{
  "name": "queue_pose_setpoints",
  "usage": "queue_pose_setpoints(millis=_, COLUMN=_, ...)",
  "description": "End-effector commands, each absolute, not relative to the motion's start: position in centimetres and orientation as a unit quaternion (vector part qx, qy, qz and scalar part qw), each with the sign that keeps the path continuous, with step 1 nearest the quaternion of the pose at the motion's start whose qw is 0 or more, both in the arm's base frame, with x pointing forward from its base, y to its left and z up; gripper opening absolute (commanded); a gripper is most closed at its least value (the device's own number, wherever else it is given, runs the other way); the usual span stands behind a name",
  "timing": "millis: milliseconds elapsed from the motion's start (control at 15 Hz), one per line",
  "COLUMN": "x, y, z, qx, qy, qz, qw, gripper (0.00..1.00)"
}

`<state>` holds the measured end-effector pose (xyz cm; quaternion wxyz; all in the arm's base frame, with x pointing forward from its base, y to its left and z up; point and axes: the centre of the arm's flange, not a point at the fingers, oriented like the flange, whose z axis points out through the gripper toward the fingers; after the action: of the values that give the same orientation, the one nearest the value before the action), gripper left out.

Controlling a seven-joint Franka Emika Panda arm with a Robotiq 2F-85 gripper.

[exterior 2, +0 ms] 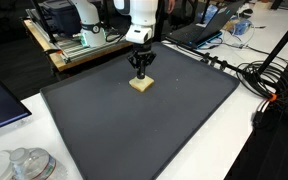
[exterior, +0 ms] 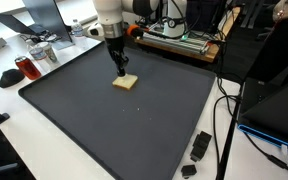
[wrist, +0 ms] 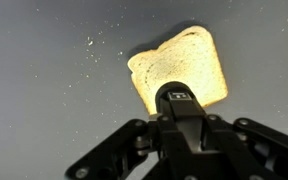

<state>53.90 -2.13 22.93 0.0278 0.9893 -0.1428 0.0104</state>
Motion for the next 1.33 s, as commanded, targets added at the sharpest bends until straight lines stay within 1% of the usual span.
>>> queue_pose_setpoints(millis=0, x=54.0, y=-2.3, z=24.4, qx=0.989, qy=-0.145, qz=0.009, qw=0.031, gripper=0.05)
queue_pose_setpoints(millis=333, x=55.3, y=-0.9, z=25.5, qx=0.986, qy=-0.155, qz=0.036, qw=0.053, gripper=0.05)
queue_pose_setpoints(millis=600, x=56.2, y=1.2, z=25.6, qx=0.98, qy=-0.159, qz=0.068, qw=0.094, gripper=0.05)
queue_pose_setpoints(millis=1267, x=54.8, y=7.4, z=22.9, qx=0.954, qy=-0.166, qz=0.149, qw=0.198, gripper=0.05)
